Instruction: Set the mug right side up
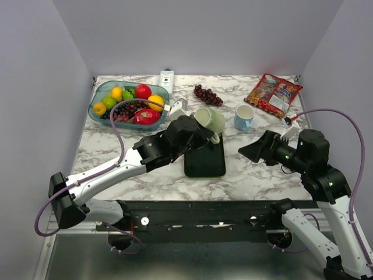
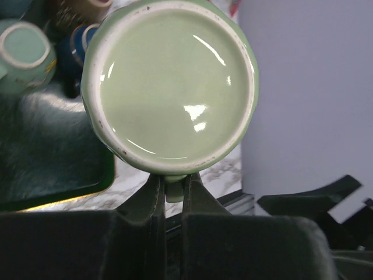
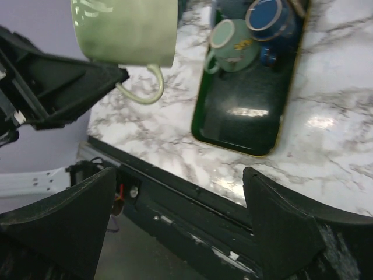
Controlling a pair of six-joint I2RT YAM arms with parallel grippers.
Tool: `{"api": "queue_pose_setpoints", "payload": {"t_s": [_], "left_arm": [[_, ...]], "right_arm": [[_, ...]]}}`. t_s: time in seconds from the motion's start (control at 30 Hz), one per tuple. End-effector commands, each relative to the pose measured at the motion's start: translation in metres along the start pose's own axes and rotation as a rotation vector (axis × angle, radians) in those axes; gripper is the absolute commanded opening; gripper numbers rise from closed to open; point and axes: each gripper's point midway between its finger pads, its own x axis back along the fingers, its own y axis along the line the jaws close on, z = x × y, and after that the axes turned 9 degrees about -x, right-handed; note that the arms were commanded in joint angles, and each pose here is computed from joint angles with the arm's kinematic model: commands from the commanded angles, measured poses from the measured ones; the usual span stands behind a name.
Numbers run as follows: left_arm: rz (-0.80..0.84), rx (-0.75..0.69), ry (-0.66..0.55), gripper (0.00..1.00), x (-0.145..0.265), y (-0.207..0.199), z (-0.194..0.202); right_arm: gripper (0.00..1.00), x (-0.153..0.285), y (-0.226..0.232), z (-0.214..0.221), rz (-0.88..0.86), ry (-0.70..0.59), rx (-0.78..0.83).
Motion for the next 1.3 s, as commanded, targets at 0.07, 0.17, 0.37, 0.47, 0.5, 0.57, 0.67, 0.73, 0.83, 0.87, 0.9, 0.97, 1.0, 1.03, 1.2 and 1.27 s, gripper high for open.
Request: {"api": "queue_pose_setpoints", "payload": {"t_s": [0.07, 0.17, 0.37, 0.47, 0.5, 0.57, 0.67, 0.73, 0.83, 0.87, 0.9, 0.97, 1.0, 1.03, 1.2, 1.27], "left_arm": [[0.462, -0.062, -0.158, 0.0, 0.059, -0.108, -0.069], [0.613, -0.065, -0.177, 0.0, 0.078, -0.135, -0.077], [0.839, -0.058, -0.215, 0.0, 0.113, -0.176, -0.092], [0.898, -0.056, -0.216, 0.0, 0.122, -0.189, -0.096], [0.92, -0.051, -0.223, 0.0, 0.126, -0.193, -0.098], [0.955, -0.051, -0.224, 0.0, 0.132, -0.2, -0.1], [0.994, -0.033, -0.217, 0.0, 0.137, -0.206, -0.101], [1.006, -0.024, -0.216, 0.0, 0.139, -0.207, -0.101], [1.015, -0.02, -0.21, 0.0, 0.139, -0.208, -0.1], [1.022, -0.021, -0.212, 0.0, 0.141, -0.208, -0.1], [1.028, -0.021, -0.214, 0.0, 0.142, -0.209, -0.101], [1.031, -0.019, -0.209, 0.0, 0.141, -0.209, -0.1], [1.037, -0.017, -0.211, 0.0, 0.143, -0.209, -0.1], [1.037, -0.015, -0.208, 0.0, 0.142, -0.209, -0.099], [1.063, 0.006, -0.193, 0.0, 0.143, -0.21, -0.097], [1.063, 0.01, -0.184, 0.0, 0.142, -0.209, -0.094]], "right_arm": [[0.95, 0.017, 0.078, -0.015, -0.338, 0.002, 0.001], [0.94, 0.033, 0.104, -0.028, -0.448, -0.062, -0.016], [0.92, 0.052, 0.136, -0.046, -0.582, -0.126, -0.056], [0.92, 0.052, 0.139, -0.051, -0.579, -0.137, -0.054], [0.92, 0.052, 0.141, -0.053, -0.579, -0.145, -0.05], [0.92, 0.048, 0.14, -0.056, -0.569, -0.149, -0.043], [0.9, 0.047, 0.142, -0.063, -0.566, -0.178, -0.019], [0.88, 0.051, 0.147, -0.069, -0.578, -0.204, 0.002], [0.85, 0.056, 0.155, -0.076, -0.612, -0.244, 0.029], [0.84, 0.059, 0.158, -0.077, -0.629, -0.252, 0.032], [0.83, 0.061, 0.16, -0.078, -0.642, -0.261, 0.034], [0.8, 0.064, 0.165, -0.082, -0.674, -0.281, 0.04], [0.74, 0.062, 0.165, -0.082, -0.675, -0.278, 0.033], [0.73, 0.064, 0.168, -0.083, -0.691, -0.283, 0.039], [0.65, 0.057, 0.172, -0.083, -0.713, -0.244, 0.018], [0.61, 0.053, 0.171, -0.085, -0.707, -0.247, 0.008]]}}
